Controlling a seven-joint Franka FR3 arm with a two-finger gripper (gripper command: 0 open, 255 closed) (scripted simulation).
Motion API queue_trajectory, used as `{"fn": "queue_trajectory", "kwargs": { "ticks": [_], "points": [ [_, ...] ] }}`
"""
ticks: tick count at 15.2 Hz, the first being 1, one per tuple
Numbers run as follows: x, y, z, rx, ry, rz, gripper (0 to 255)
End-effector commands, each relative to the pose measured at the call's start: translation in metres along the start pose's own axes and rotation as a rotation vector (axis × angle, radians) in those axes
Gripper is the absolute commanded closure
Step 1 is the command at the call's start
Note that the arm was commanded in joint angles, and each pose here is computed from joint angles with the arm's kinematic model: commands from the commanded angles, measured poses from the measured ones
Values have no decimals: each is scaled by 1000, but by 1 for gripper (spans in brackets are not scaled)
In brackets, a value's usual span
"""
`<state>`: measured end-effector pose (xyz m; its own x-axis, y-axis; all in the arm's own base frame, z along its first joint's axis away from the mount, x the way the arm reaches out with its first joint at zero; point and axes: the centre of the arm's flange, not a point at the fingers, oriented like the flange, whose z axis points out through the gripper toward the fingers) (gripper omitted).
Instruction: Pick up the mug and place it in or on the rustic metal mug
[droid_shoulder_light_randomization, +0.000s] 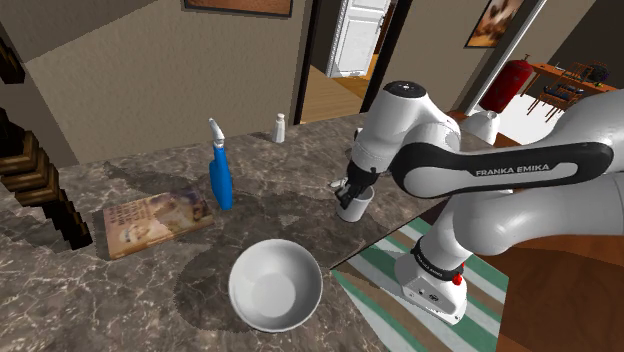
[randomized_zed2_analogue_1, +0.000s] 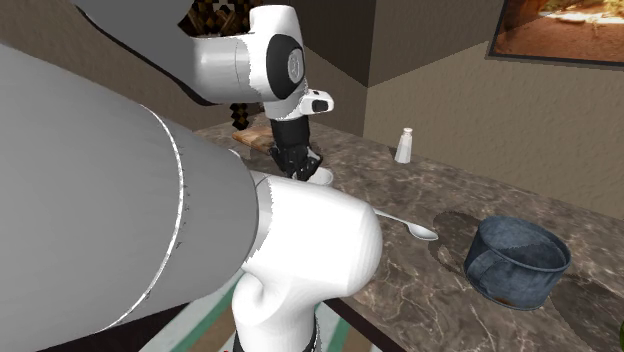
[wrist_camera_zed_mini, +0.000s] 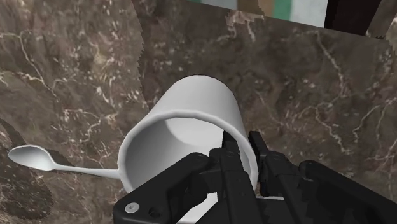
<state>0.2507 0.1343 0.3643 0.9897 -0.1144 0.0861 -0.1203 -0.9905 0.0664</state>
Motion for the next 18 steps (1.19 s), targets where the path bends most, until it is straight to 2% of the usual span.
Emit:
{"fn": "queue_trajectory", "kwargs": {
  "ticks": [1,18],
  "points": [
    [0,0,-10,0,0,0,255],
    [8,6,-99,0,0,0,255]
  ]
}}
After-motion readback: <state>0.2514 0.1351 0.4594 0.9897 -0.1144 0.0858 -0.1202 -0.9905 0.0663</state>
